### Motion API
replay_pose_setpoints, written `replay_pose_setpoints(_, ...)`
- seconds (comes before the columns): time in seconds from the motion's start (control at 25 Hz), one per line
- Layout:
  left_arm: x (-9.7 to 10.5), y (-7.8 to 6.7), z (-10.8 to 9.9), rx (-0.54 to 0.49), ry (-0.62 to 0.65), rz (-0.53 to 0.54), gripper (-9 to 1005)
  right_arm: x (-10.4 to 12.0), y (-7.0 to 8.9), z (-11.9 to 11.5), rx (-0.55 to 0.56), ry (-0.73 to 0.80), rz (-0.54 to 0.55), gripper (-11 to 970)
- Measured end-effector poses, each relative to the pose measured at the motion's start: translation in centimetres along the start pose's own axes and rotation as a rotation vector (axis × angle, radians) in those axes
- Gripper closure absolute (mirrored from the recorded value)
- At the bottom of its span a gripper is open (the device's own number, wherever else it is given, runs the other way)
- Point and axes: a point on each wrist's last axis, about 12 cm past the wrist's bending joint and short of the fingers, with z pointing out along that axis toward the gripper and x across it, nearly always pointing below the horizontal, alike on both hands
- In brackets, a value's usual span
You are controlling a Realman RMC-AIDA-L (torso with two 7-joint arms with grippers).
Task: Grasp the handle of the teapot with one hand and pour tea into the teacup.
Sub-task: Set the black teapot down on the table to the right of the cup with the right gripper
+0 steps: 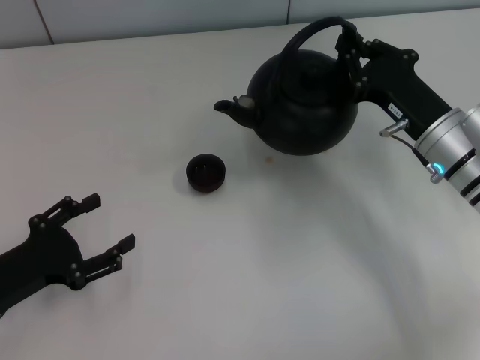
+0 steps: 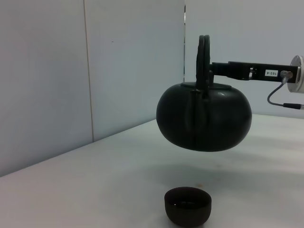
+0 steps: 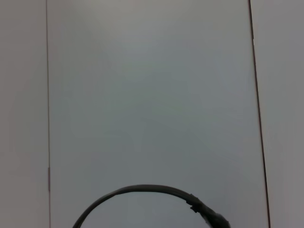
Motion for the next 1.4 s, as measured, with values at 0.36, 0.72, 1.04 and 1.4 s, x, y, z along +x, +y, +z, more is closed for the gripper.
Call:
replay_pose_setpoints(0.36, -0.1, 0.0, 0.0, -0.002, -0.005, 0.000, 137, 0.3, -1.1, -1.2, 0.068, 0.010, -0.027, 882)
replay_pose_setpoints(0.72, -0.1, 0.0, 0.0, 0.000, -0.008, -0.001, 137, 0.7, -1.6, -2.2, 0.093, 0.031, -0.037, 883)
replay_pose_setpoints(1.04, -0.1, -0.2, 0.1, 0.005, -0.008, -0.003, 137, 1.2, -1.6, -2.3, 0.098, 0.074, -0.062, 882)
replay_pose_setpoints(1.4, 0.0, -0.3, 0.1, 0.008, -0.008, -0.006, 137, 1.5, -1.7, -2.4, 0.106, 0.100, -0.063, 835)
